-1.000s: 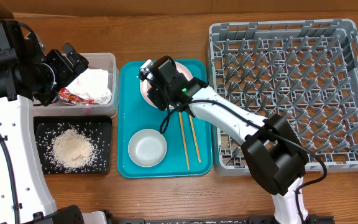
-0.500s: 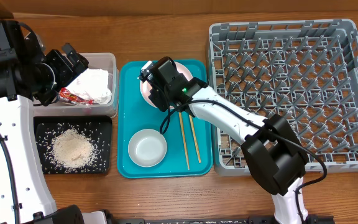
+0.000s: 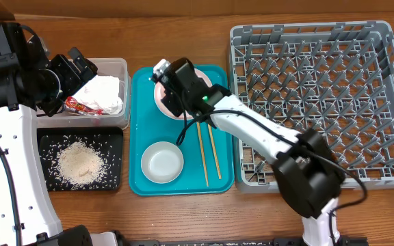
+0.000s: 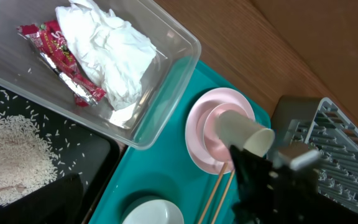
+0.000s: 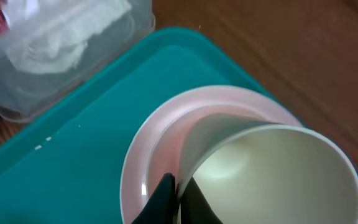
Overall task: Sort waste into correct bins and load items into the dishwasher
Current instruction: 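Grasp the white cup on the pink plate with the right gripper, then lift the white cup with the right gripper to the dish rack's back edge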
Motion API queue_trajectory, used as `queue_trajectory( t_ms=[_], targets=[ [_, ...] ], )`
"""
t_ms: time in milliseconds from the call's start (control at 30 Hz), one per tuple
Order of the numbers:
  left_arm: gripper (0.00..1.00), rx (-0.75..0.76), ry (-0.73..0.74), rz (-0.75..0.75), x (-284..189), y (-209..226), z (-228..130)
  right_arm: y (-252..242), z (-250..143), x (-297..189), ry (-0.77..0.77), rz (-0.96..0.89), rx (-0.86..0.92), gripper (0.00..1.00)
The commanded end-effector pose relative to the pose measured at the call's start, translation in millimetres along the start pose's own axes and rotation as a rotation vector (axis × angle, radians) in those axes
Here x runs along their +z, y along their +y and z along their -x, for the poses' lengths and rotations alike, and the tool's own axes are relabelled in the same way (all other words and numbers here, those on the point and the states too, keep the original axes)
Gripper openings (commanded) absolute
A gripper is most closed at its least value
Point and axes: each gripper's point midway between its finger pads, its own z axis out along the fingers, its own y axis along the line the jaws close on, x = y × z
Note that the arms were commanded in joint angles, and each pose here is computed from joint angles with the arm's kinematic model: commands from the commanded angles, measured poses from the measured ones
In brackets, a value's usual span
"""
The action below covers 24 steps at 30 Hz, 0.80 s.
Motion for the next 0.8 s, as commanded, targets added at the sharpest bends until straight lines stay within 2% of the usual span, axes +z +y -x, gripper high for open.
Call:
queue_trajectory(
  t_ms=[0, 133, 233, 267, 367, 567, 767],
  targets=[
    [1.00, 0.013, -0.025, -0.030, -10.9, -8.4, 2.3, -24.2, 69.7, -87.9, -0.209, -0.050, 0.022, 0.04],
    [1.00, 0.013, -0.025, -0.030, -10.9, -8.4, 2.3, -51.8, 86.4, -149.9, -0.287, -0.072, 0.062, 0.04],
    [1.00, 0.013, -0.025, -0.031, -10.9, -8.4, 2.3, -74.5, 90.0, -192.4, -0.348, -0.007, 0.135, 0.04],
    [1.00, 0.013, -0.025, -0.030, -10.9, -8.4, 2.3, -80.8, 89.6, -202.8, -0.365, 0.029, 0.155, 0.04],
    [1.00, 0.013, -0.025, -0.030, -10.9, -8.4, 2.3, -111.0, 79.7, -245.3, -0.454, 0.324, 0.258, 0.04],
    [1.00, 0.013, -0.025, -0.030, -10.9, -8.4, 2.2, -163.1, 36.5, -268.3, -0.521, 0.674, 0.359, 0.04],
    [1.00, 0.013, -0.025, -0.030, -10.9, -8.4, 2.3, -202.8, -6.6, -242.0, -0.558, 0.904, 0.450, 0.04]
  ],
)
